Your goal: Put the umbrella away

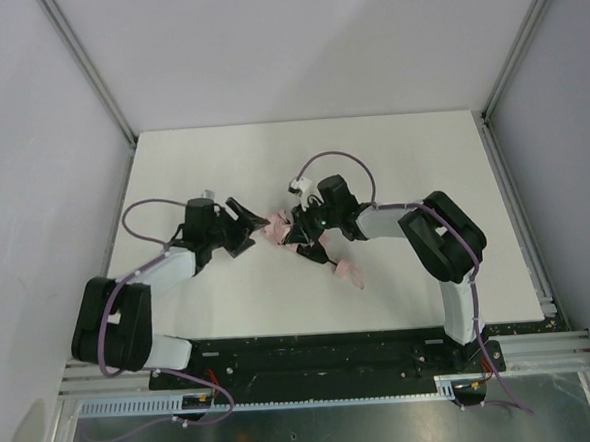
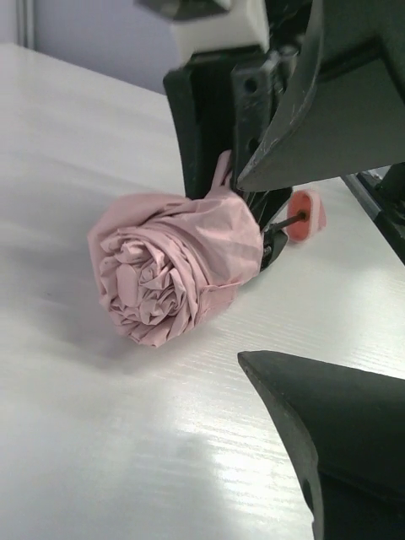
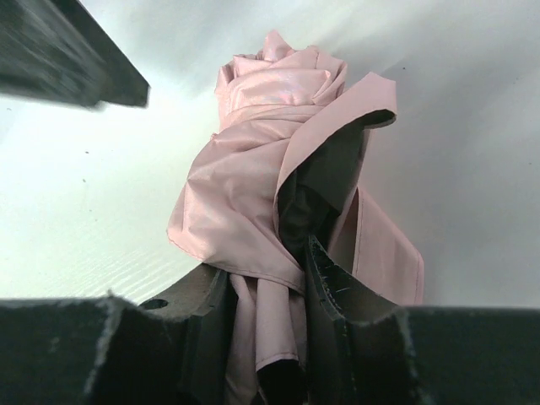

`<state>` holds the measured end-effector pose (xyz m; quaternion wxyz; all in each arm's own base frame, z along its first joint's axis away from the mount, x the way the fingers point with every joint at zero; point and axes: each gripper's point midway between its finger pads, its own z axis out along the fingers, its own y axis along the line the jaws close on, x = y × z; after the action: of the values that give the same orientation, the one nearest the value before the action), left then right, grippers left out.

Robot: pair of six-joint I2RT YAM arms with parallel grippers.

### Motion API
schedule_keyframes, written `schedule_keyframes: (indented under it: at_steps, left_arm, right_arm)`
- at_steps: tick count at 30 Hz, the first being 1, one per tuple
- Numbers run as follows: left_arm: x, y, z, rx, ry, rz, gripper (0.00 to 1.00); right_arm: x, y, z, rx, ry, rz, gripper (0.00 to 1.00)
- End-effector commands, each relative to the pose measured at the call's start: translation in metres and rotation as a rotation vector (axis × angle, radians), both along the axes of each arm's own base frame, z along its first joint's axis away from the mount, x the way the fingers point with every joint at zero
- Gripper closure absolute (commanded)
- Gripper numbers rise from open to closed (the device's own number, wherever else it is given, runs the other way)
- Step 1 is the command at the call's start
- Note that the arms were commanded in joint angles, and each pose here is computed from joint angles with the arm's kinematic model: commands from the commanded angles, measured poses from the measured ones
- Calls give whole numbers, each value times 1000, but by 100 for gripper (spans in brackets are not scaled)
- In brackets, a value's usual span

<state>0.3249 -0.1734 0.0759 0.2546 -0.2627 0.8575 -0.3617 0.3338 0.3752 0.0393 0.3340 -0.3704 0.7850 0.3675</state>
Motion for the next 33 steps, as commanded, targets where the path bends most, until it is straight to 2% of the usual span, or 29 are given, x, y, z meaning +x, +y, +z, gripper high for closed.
schedule_keyframes:
  at_steps: [1,4,9,18,21,26,33]
  left_arm:
    - [-4,10,27,-32,-62,-15,17]
    - [-3,3,38,-92,-48,-34,12]
    - [0,-15,29,-168,64,-13,4]
    - [16,-36,4,-165,147,54,0]
    - [10,-37,-13,-150,201,95,3]
    - [0,-27,-30,-94,218,195,15]
    - [5,-33,-55,-28,242,221,17]
  right_arm:
    - [-70,-41,-83,-154,420,7,100]
    - [-67,-42,-84,-126,448,6,100]
    - [-64,-42,-83,-91,481,4,100]
    - [-62,-41,-84,-56,510,19,100]
    - [-61,-41,-84,-52,519,20,100]
    - [-59,-40,-82,-46,514,23,100]
    - [-58,-38,-80,-42,515,33,100]
